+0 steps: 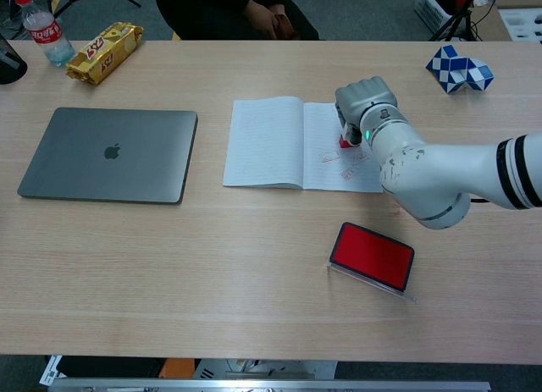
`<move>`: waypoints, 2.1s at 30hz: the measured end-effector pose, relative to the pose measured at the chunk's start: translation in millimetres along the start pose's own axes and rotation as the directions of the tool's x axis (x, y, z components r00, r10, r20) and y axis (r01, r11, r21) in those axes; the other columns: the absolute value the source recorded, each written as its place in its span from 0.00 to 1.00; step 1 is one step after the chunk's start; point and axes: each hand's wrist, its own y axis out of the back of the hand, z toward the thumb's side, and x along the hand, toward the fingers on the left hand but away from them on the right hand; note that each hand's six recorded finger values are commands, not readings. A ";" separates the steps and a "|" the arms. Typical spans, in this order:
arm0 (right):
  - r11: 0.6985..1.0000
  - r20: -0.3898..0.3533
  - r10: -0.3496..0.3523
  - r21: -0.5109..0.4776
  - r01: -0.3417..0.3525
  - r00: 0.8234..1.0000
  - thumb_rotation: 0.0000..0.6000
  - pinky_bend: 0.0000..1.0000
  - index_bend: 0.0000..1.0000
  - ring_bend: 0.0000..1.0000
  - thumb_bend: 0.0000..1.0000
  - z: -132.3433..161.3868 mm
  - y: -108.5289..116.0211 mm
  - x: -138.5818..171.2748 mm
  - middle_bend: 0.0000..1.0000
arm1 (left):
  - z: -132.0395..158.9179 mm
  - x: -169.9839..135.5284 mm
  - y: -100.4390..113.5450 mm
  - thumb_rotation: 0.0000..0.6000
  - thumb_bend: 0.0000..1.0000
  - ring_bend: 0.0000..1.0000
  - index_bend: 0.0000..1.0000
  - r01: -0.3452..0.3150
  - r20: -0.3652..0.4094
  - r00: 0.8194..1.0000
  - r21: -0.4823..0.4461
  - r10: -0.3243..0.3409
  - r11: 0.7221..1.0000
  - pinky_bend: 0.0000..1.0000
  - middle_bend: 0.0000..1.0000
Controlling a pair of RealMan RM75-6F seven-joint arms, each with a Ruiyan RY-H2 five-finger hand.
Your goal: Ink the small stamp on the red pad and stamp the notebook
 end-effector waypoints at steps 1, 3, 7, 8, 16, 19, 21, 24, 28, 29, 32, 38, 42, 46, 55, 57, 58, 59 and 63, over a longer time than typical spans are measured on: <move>1.000 0.000 -0.001 0.000 0.001 1.000 1.00 1.00 0.64 1.00 0.36 -0.2 0.2 -0.1 1.00 | -0.1 0.0 0.0 1.00 0.27 0.03 0.03 0.000 0.000 1.000 0.000 0.000 1.000 0.04 0.03; 1.000 0.000 -0.001 -0.003 0.001 1.000 1.00 1.00 0.64 1.00 0.36 -0.2 0.7 0.1 1.00 | 0.0 0.1 -0.1 1.00 0.27 0.03 0.03 0.000 0.000 1.000 0.000 0.000 1.000 0.04 0.03; 1.000 -0.008 -0.006 -0.014 0.005 1.000 1.00 1.00 0.64 1.00 0.36 -0.1 4.2 2.1 1.00 | 0.2 -0.1 0.3 1.00 0.27 0.03 0.03 -0.001 0.002 1.000 -0.002 0.001 1.000 0.04 0.03; 1.000 -0.010 -0.008 -0.017 0.008 1.000 1.00 1.00 0.64 1.00 0.36 -0.3 5.8 3.0 1.00 | 0.6 0.0 0.7 1.00 0.27 0.03 0.03 -0.002 0.003 1.000 -0.003 0.002 1.000 0.04 0.03; 0.998 -0.013 -0.046 -0.047 0.045 0.999 1.00 1.00 0.65 1.00 0.36 -12.6 30.4 14.3 1.00 | 4.5 -1.0 2.9 1.00 0.27 0.03 0.03 -0.009 0.020 1.000 -0.006 0.009 1.000 0.04 0.03; 0.997 0.003 -0.064 -0.048 0.064 0.998 1.00 1.00 0.65 1.00 0.36 -22.2 42.2 16.1 1.00 | 5.5 -1.8 2.5 1.00 0.27 0.03 0.03 -0.009 0.023 1.000 -0.005 0.009 1.000 0.04 0.03; 0.997 0.009 -0.071 -0.041 0.071 0.997 1.00 1.00 0.65 1.00 0.36 -24.8 46.3 16.0 1.00 | 5.5 -2.4 2.7 1.00 0.27 0.03 0.03 -0.011 0.023 1.000 -0.005 0.011 1.000 0.04 0.03; 0.997 0.018 -0.078 -0.025 0.078 0.997 1.00 1.00 0.66 1.00 0.36 -27.0 49.6 14.3 1.00 | 5.4 -2.3 2.8 1.00 0.27 0.03 0.03 -0.012 0.022 1.000 -0.005 0.012 1.000 0.04 0.03; 0.997 0.030 -0.077 0.001 0.077 0.997 1.00 1.00 0.66 1.00 0.36 -27.9 47.2 9.5 1.00 | 5.1 -1.8 2.2 1.00 0.27 0.03 0.03 -0.010 0.020 1.000 -0.004 0.010 1.000 0.04 0.03; 0.997 0.032 -0.076 0.007 0.076 0.997 1.00 1.00 0.66 1.00 0.36 -27.6 46.0 8.3 1.00 | 4.7 -1.6 2.0 1.00 0.27 0.03 0.03 -0.009 0.018 1.000 -0.004 0.009 1.000 0.04 0.03; 0.997 0.038 -0.069 0.022 0.068 0.997 1.00 1.00 0.66 1.00 0.36 -25.8 40.9 3.6 1.00 | 3.2 -1.3 1.3 1.00 0.27 0.03 0.03 -0.006 0.013 1.000 -0.002 0.006 1.000 0.04 0.03; 0.998 0.040 -0.057 0.040 0.055 0.998 1.00 1.00 0.66 1.00 0.36 -17.5 30.8 -4.3 1.00 | 0.6 -0.4 0.2 1.00 0.27 0.03 0.03 -0.001 0.003 1.000 -0.002 0.001 1.000 0.04 0.03; 0.998 0.037 -0.054 0.044 0.052 0.998 1.00 1.00 0.66 1.00 0.36 -12.0 25.8 -7.2 1.00 | -0.2 0.2 -0.2 1.00 0.27 0.03 0.03 0.001 0.002 1.000 -0.001 -0.001 1.000 0.04 0.03; 0.998 0.040 -0.055 0.046 0.053 0.998 1.00 1.00 0.66 1.00 0.36 -10.3 22.4 -10.1 1.00 | -0.9 0.2 -0.2 1.00 0.27 0.03 0.03 0.002 -0.001 1.000 -0.001 -0.002 1.000 0.04 0.03; 0.998 0.040 -0.051 0.039 0.050 0.998 1.00 1.00 0.66 1.00 0.36 -8.3 15.9 -12.2 1.00 | -0.4 0.6 -1.7 1.00 0.27 0.03 0.03 0.007 0.001 1.000 0.001 -0.007 1.000 0.04 0.03; 0.998 0.040 -0.049 0.035 0.048 0.998 1.00 1.00 0.66 1.00 0.36 -8.0 14.5 -12.4 1.00 | -0.8 0.5 -1.6 1.00 0.27 0.03 0.03 0.007 0.000 1.000 0.001 -0.007 1.000 0.04 0.03; 0.998 0.040 -0.049 0.034 0.047 0.998 1.00 1.00 0.66 1.00 0.36 -7.8 13.7 -12.4 1.00 | -0.9 0.5 -1.6 1.00 0.27 0.03 0.03 0.006 0.000 1.000 0.001 -0.006 1.000 0.04 0.03; 0.998 0.039 -0.048 0.033 0.047 0.998 1.00 1.00 0.66 1.00 0.36 -7.5 13.2 -12.4 1.00 | -1.0 0.4 -1.6 1.00 0.27 0.03 0.03 0.006 -0.001 1.000 0.001 -0.006 1.000 0.04 0.03; 0.999 0.035 -0.044 0.026 0.043 0.998 1.00 1.00 0.67 1.00 0.36 -6.1 11.1 -12.4 1.00 | -1.2 0.3 -1.9 1.00 0.27 0.03 0.03 0.008 -0.001 1.000 0.002 -0.008 1.000 0.04 0.03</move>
